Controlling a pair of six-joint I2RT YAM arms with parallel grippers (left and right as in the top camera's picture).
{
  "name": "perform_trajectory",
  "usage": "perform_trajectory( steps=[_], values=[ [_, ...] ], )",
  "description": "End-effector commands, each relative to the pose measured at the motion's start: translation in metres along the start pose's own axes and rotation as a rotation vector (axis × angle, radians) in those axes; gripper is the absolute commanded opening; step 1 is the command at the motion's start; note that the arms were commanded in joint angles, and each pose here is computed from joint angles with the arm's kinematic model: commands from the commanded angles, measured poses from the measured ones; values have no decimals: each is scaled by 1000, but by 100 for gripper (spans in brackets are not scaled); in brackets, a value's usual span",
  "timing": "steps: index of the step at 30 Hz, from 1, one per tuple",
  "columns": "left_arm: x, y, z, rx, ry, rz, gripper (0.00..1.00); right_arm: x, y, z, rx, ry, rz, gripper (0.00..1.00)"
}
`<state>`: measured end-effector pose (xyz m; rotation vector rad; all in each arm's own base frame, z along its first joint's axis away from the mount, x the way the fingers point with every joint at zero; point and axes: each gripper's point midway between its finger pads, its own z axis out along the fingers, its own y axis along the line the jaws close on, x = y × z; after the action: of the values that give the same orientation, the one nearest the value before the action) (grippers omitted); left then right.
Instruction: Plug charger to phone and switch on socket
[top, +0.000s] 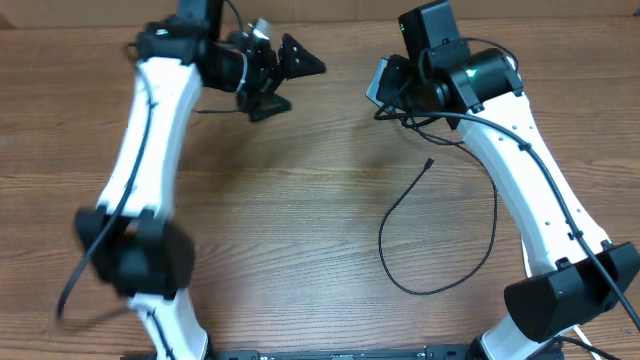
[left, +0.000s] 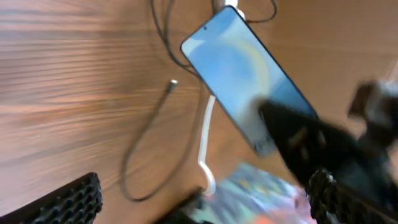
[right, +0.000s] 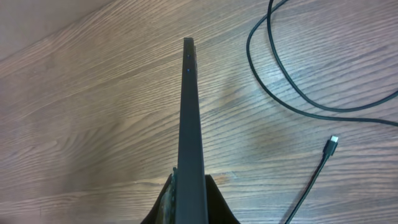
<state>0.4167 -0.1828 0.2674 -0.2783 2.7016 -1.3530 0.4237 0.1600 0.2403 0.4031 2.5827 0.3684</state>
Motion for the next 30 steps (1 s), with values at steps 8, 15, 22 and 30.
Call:
perform_trajectory(
  steps=[8, 15, 22, 30],
  values=[
    [85, -26, -145, -345, -392, 262, 100, -4, 5, -4, -47, 3, 7, 4],
    [146, -10, -193, -469, -479, 252, 100, -2, 7, -4, -62, 14, 7, 4],
    [170, 4, -197, -491, -470, 225, 100, 4, 27, -7, -169, 60, 3, 4],
    [186, 32, -183, -485, -465, 147, 100, 11, 50, -13, -298, 115, 2, 4]
  ],
)
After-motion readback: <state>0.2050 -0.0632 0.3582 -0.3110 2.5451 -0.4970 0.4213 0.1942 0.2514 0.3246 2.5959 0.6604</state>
